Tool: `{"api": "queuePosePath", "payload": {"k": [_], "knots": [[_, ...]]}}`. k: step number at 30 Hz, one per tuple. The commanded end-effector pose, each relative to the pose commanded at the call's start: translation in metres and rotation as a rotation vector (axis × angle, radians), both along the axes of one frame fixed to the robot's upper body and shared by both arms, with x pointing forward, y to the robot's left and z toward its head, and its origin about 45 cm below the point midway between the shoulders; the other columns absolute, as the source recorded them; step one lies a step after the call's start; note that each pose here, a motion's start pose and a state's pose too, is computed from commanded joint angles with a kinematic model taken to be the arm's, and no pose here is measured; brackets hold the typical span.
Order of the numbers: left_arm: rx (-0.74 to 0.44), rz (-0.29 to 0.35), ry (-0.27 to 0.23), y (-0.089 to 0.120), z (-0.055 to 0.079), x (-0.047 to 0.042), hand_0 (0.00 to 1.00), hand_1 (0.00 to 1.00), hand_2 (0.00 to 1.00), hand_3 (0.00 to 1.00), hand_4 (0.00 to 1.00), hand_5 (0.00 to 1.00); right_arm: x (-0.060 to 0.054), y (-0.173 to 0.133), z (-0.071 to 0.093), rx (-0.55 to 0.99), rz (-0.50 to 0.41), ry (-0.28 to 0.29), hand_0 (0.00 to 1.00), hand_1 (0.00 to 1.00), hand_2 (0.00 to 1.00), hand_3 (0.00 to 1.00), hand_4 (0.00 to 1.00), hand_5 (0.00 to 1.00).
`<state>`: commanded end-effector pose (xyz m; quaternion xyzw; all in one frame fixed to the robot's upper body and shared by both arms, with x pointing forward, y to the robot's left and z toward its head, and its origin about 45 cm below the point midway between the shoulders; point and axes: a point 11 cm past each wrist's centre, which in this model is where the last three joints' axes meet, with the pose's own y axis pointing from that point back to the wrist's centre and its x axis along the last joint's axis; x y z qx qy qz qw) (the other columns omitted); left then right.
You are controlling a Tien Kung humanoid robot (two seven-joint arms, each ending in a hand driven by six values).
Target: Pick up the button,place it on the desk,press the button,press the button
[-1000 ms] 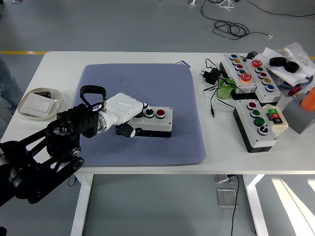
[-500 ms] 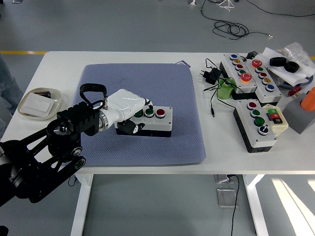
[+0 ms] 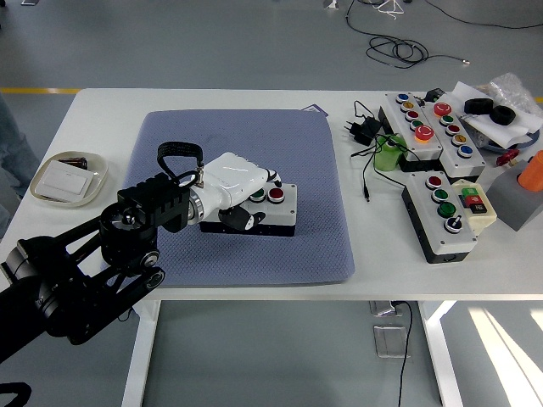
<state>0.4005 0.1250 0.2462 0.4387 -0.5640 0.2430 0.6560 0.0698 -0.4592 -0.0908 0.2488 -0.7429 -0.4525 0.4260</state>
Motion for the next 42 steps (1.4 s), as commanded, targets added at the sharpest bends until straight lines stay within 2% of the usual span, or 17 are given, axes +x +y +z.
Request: {"api": "queuePosePath", "payload": {"k": [5,15,28,35,38,39,42], "knots": [[0.011,0.009,0.014,0.002,-0.006,0.0011,0.009,0.071,0.123,0.810,0.640,0.263,0.000,0.000,0.000,0.000,0.002,0.000,0.787,0.797,0.817,0.751,0.412,0.479],[0.030,0.003,0.030,0.004,-0.013,-0.0026,0.008,0.072,0.122,0.813,0.641,0.264,-0.002,0.000,0.000,-0.001,0.002,0.004,0.787,0.797,0.817,0.751,0.412,0.479],[0.061,-0.003,0.045,0.007,-0.019,-0.0055,0.008,0.073,0.122,0.810,0.644,0.262,-0.002,-0.001,0.000,-0.003,0.001,0.003,0.787,0.797,0.817,0.751,0.412,0.479],[0.009,0.002,0.003,0.006,-0.004,-0.0032,0.005,0.073,0.123,0.811,0.653,0.260,0.000,-0.001,0.000,-0.003,0.000,0.001,0.787,0.797,0.817,0.751,0.412,0.479],[-0.061,0.006,-0.030,0.006,0.009,-0.0027,0.005,0.073,0.123,0.811,0.653,0.260,0.000,-0.001,0.000,-0.002,-0.001,0.001,0.787,0.797,0.817,0.751,0.412,0.479],[-0.080,0.007,-0.039,0.006,0.012,-0.0025,0.002,0.016,0.099,0.812,0.831,0.490,0.000,-0.001,0.000,-0.002,0.000,0.001,0.787,0.797,0.817,0.751,0.412,0.479],[-0.193,0.027,-0.068,0.008,0.029,-0.0003,0.002,0.016,0.099,0.812,0.831,0.490,0.000,-0.001,0.000,-0.002,0.000,0.001,0.787,0.797,0.817,0.751,0.412,0.479]]}}
